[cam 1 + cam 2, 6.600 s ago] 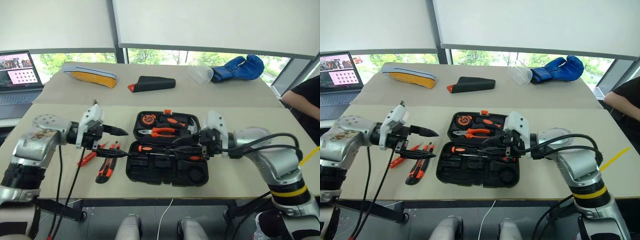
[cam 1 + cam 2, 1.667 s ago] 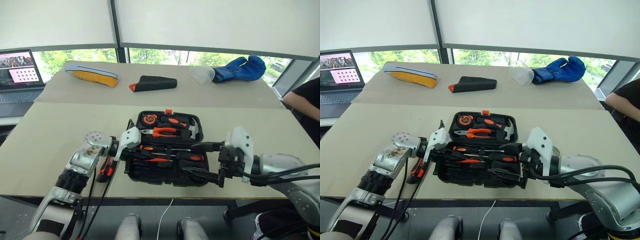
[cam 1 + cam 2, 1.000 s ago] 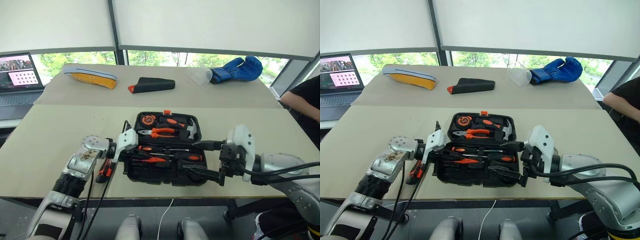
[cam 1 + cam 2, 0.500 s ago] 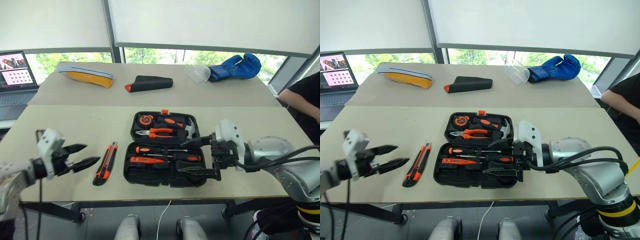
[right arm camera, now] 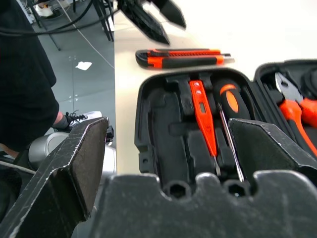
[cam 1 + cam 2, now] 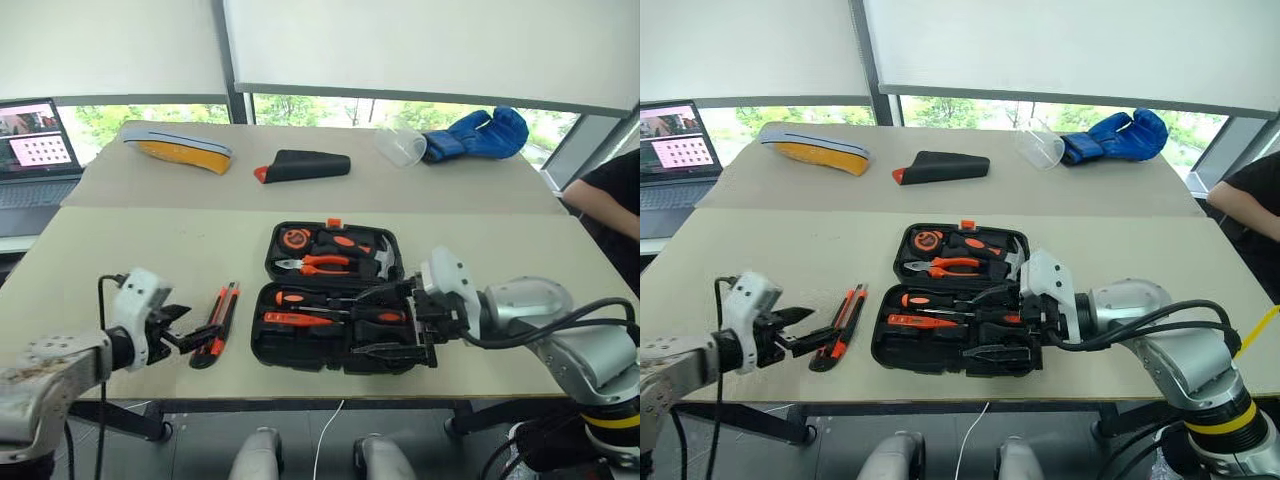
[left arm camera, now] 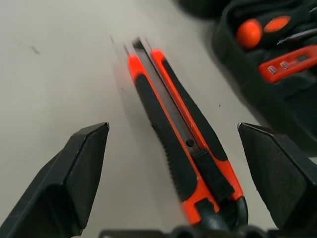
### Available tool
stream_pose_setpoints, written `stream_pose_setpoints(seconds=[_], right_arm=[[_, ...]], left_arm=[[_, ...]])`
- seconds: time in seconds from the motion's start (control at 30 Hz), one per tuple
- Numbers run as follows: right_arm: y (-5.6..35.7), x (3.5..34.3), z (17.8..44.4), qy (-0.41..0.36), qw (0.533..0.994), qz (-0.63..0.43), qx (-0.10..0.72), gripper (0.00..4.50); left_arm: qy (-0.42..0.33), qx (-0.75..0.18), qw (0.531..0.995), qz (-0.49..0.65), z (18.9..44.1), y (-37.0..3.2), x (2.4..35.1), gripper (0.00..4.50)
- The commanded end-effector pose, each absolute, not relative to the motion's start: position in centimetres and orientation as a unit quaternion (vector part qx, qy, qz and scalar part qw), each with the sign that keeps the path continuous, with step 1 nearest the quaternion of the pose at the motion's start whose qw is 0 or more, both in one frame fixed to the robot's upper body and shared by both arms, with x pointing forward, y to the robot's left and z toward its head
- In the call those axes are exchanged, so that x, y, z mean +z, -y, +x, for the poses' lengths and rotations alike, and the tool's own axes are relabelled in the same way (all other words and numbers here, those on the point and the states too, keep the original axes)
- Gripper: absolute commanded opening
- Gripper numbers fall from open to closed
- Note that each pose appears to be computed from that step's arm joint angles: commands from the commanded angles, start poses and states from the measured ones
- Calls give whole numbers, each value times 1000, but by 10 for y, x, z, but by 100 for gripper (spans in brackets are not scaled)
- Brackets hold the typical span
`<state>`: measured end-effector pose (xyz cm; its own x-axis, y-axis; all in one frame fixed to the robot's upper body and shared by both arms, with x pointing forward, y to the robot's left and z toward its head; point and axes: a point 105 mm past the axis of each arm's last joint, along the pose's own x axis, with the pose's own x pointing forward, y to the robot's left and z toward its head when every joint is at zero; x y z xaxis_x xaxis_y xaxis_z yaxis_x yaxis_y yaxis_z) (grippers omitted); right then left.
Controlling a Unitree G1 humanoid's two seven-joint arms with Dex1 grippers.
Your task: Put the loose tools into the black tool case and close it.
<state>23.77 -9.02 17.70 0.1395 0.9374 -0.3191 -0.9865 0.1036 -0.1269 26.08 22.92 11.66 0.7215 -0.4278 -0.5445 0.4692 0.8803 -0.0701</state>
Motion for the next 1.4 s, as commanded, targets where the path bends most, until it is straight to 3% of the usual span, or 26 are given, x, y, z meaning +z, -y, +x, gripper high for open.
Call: stream_pose_setpoints(seconds=[0.03,0.23,0.33,0.4,0.53,0.67,0.73,0.87,1.0,1.17,1.4], right_arm=[[87,187,229,-56,733,-168,656,450],[85,188,230,-46,742,-176,645,450],[85,188,230,-43,745,-178,641,450],[85,187,229,-43,747,-180,638,450],[87,186,226,-51,748,-168,640,450],[88,186,218,-60,744,-153,648,450],[89,186,216,-62,745,-152,646,450],[93,184,217,-62,758,-163,628,450],[101,184,212,-71,767,-168,616,450],[113,182,208,-85,784,-177,589,450],[126,177,201,-98,815,-173,544,450]], left_arm=[[-309,-236,920,51,263,-220,111,447],[-354,-256,896,81,262,-210,93,447],[-367,-246,892,100,262,-216,87,373],[-363,-234,896,106,266,-221,87,293],[-296,-194,929,112,292,-238,103,169],[-178,-284,939,79,306,-219,151,167],[-136,-371,914,94,300,-201,172,167],[-123,-497,850,122,291,-180,190,167],[-155,-627,738,194,281,-153,181,167],[-187,-707,626,270,273,-131,161,167],[-211,-730,578,298,280,-108,149,167]])
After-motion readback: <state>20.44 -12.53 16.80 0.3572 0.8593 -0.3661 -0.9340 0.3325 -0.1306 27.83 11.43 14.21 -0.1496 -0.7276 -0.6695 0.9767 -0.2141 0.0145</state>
